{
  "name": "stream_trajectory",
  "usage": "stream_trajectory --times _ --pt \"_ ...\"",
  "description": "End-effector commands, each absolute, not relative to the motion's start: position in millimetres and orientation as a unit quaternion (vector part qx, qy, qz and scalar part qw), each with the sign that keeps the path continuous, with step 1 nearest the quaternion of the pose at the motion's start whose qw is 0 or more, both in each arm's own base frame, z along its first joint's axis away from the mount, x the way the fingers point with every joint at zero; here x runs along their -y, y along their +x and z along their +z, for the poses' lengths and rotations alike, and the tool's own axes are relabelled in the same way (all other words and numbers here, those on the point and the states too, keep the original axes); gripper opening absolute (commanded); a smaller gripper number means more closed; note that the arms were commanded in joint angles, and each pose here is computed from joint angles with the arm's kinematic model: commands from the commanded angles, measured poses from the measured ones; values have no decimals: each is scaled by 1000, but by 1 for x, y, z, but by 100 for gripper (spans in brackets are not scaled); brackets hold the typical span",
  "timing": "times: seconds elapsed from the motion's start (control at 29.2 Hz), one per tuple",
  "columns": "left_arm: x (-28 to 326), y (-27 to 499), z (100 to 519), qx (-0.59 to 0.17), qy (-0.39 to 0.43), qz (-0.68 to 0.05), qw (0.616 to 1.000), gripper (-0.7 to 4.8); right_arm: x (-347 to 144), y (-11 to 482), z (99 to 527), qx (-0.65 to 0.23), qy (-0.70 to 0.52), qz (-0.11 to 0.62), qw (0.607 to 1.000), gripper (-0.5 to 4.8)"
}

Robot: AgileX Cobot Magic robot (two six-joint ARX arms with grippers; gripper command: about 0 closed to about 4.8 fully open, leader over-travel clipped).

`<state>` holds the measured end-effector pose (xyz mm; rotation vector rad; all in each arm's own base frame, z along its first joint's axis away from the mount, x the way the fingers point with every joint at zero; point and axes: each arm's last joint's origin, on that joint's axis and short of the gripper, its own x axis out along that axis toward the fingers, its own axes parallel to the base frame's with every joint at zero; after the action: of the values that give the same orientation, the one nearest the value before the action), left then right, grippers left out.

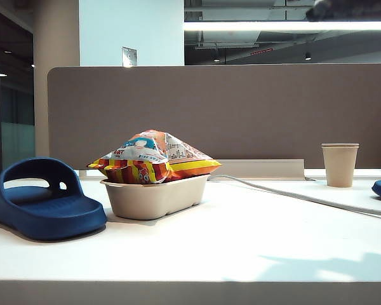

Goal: Pick up a bag of chips and put them in the box.

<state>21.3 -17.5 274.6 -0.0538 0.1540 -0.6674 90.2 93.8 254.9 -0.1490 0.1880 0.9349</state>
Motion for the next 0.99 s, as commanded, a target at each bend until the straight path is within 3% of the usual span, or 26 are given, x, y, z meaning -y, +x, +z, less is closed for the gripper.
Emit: stream_trajectory --times 0.03,0.34,0.51,0.75,0.82,0.93,0.99 --pt "21 29 273 -41 -30 -328 943 214 -95 91 251 -87 -71 453 884 268" --pt "29 49 249 -37 -53 -322 945 209 -100 96 238 -117 -79 455 879 260" --pt "30 58 233 -69 -102 -267 956 210 -106 102 234 -129 -79 454 878 229" --pt "29 65 221 -76 -133 -215 965 209 -117 114 233 -112 -75 456 880 229" --pt "31 67 218 -69 -121 -222 965 190 -120 117 232 -106 -75 456 880 229" --pt "33 69 214 -67 -104 -246 961 91 -123 120 228 -94 -71 457 882 229" --pt "34 70 210 -61 -88 -262 959 74 -124 121 224 -78 -66 457 884 229"
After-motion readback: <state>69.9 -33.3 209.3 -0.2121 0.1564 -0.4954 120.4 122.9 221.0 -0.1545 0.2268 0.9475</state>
